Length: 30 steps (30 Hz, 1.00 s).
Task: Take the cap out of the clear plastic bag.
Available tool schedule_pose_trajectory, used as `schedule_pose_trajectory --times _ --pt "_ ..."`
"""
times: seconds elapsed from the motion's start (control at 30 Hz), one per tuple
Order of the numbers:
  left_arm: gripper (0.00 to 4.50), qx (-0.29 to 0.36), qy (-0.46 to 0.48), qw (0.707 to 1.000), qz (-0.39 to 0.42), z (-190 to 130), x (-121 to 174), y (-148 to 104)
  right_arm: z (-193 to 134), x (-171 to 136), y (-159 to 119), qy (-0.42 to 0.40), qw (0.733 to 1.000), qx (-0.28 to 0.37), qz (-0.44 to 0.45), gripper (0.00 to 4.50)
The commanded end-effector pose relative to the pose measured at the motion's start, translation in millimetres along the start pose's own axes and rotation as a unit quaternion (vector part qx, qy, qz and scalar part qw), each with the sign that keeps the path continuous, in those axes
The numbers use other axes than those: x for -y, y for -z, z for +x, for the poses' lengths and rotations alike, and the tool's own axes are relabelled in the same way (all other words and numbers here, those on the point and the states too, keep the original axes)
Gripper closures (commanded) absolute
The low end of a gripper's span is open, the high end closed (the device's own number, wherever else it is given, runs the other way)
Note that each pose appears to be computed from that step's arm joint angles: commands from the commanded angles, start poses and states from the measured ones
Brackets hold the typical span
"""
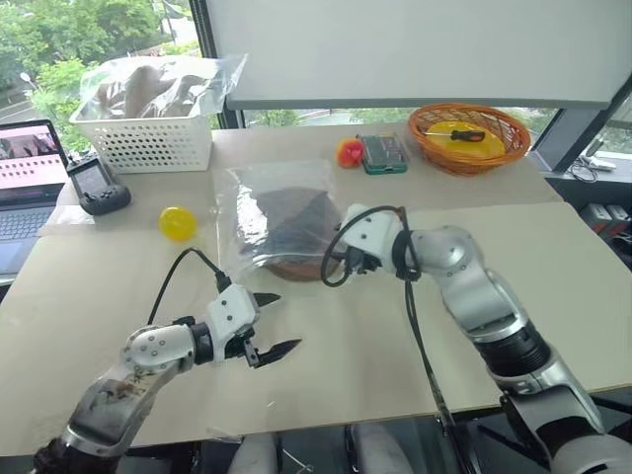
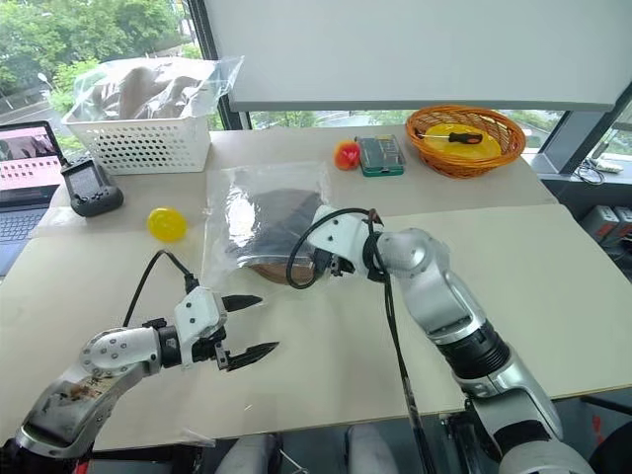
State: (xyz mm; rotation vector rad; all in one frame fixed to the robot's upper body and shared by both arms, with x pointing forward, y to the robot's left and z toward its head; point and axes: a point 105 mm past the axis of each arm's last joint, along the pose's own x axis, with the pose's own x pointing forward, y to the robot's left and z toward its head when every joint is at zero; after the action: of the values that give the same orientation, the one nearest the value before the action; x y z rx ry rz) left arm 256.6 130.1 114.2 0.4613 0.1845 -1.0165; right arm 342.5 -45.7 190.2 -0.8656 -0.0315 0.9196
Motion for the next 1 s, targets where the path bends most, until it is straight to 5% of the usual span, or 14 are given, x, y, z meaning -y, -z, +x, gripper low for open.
schedule_pose_trajectory --times 0.03,0.17,0.4,0.63,1.0 --pt "0.0 -0.008 -0.017 0.999 0.047 -5 -22 -2 -3 11 -8 0.032 0.999 0.012 -0.006 3.1" --pt "0.0 -0.003 -0.033 0.998 0.059 -4 -37 -4 -4 10 -9 0.021 1.0 0.016 0.002 4.37" --pt "0.0 0.0 -0.017 0.998 0.059 1 -29 -2 -24 17 -25 0.001 0.998 0.052 0.043 4.45" --pt "0.0 0.005 -0.018 0.998 0.057 4 -28 -4 -24 13 -18 0.003 0.999 0.028 0.023 2.31" --pt "0.0 0.011 -0.018 0.998 0.053 6 -27 -7 -12 -11 -6 -0.009 1.0 0.001 -0.015 2.31"
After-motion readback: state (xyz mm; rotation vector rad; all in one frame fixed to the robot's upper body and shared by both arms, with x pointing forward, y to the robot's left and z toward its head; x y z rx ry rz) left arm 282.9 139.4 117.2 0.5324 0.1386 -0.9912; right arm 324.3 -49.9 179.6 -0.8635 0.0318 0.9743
